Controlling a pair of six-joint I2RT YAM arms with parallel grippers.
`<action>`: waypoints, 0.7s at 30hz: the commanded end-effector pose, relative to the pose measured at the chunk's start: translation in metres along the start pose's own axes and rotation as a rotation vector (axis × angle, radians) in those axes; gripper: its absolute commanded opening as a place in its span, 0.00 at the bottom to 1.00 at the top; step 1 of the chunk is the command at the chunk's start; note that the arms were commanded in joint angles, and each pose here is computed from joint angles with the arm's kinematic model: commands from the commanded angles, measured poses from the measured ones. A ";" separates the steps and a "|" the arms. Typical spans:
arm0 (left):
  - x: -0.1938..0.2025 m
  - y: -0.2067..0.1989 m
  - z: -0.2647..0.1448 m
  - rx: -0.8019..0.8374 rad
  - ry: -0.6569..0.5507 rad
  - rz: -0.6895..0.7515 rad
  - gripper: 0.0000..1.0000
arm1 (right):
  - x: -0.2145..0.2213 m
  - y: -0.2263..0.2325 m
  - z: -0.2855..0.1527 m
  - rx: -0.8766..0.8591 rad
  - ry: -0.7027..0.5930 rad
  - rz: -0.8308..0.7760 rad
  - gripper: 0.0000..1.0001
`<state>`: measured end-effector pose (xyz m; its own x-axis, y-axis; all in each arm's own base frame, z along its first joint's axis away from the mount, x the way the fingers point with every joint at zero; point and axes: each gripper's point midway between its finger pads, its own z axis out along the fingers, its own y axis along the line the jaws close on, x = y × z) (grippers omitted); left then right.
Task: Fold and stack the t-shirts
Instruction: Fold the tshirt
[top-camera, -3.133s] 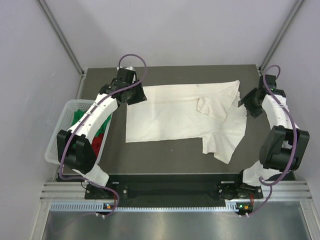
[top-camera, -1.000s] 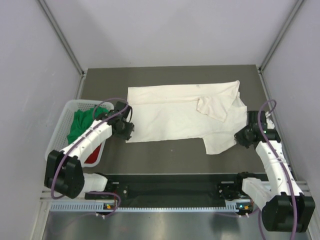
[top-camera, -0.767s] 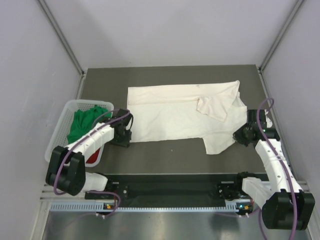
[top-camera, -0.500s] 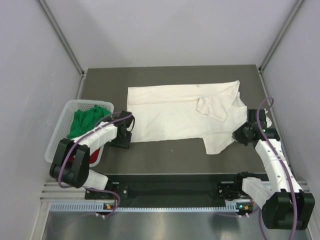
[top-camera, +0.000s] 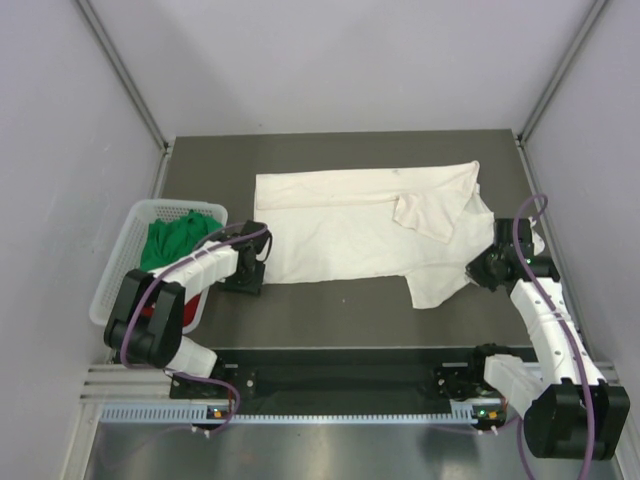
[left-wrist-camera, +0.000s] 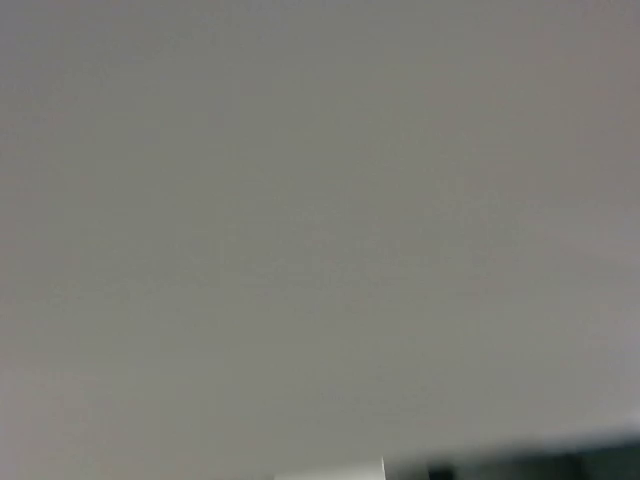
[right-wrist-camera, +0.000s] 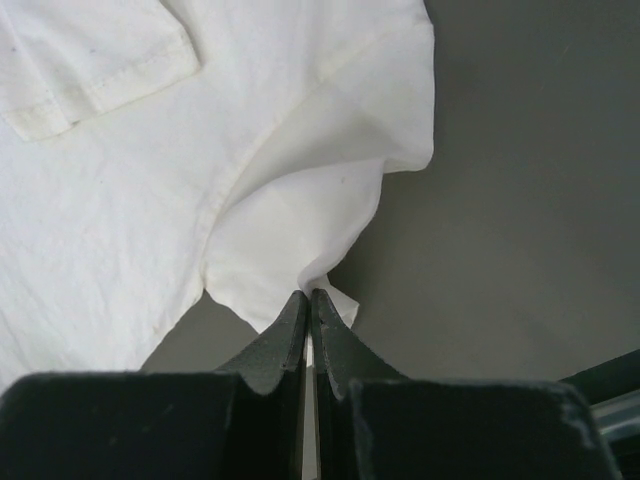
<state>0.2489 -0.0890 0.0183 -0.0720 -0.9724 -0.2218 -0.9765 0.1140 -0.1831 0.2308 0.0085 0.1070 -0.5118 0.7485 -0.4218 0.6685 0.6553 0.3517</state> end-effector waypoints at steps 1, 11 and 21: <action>0.000 -0.014 -0.010 0.064 0.010 -0.066 0.41 | -0.013 0.011 -0.008 -0.034 -0.054 -0.019 0.00; 0.001 -0.018 -0.014 0.087 0.014 -0.106 0.42 | -0.014 0.012 -0.008 -0.036 -0.053 -0.011 0.00; 0.012 -0.009 0.007 0.036 0.033 -0.069 0.40 | -0.023 0.006 -0.012 -0.012 -0.106 -0.013 0.00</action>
<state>0.2590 -0.0938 0.0191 -0.0375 -0.9763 -0.2129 -0.9687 0.0878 -0.2321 0.2304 0.0037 0.1079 -0.5021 0.7432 -0.4423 0.6740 0.6567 0.3383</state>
